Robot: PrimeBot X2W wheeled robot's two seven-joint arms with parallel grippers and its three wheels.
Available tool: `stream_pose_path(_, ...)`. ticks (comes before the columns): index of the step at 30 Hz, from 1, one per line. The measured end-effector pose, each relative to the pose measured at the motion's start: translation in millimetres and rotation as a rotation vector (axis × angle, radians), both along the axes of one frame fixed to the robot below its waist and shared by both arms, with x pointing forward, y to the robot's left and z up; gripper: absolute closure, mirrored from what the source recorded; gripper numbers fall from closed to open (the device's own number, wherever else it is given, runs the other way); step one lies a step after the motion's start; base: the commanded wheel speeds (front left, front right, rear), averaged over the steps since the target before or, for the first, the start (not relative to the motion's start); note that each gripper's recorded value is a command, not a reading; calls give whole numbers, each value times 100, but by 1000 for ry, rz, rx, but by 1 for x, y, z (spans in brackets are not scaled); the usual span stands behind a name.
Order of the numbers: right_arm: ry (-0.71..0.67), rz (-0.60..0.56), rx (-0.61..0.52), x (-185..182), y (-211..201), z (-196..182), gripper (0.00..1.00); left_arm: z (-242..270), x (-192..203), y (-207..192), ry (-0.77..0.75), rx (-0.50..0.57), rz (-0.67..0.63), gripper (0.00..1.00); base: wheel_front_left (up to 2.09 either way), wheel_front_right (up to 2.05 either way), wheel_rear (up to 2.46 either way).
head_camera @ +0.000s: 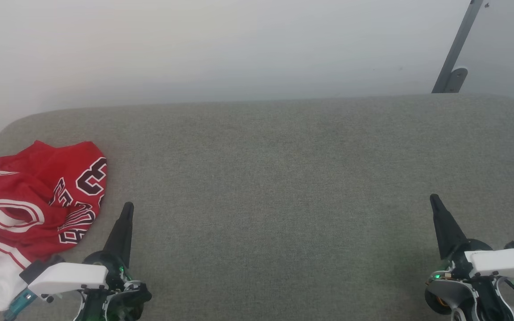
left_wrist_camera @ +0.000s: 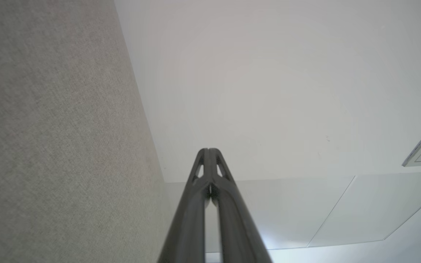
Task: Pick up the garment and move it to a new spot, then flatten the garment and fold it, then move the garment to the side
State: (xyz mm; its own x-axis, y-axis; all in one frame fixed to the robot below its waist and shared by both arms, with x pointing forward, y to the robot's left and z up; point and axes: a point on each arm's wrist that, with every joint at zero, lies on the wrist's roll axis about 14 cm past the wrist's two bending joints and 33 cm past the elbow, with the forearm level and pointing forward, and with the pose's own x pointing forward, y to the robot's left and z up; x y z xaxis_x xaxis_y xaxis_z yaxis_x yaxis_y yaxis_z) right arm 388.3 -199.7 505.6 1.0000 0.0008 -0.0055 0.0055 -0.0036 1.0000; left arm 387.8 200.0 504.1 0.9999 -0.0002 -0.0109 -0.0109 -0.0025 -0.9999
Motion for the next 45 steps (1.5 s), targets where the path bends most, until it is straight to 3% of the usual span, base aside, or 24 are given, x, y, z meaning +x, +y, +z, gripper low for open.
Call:
stream_pose_path(19,0,0,0,0,0,0,100,0,0,0,0,0,0,100,0,0,0)
stream_pose_path(20,0,0,0,0,0,0,0,0,0,0,0,0,0,0,0,0,0)
stream_pose_path(26,92,-1,11,-14,1,-31,0,-30,-14,0,89,-11,7,0,0,0,0)
stream_pose_path(32,90,-4,-1,-13,1,-30,0,-28,-14,1,84,4,25,0,0,0,0)
stream_pose_path(45,62,23,-228,-1,1,-17,0,-20,-10,5,67,205,48,0,0,0,0)
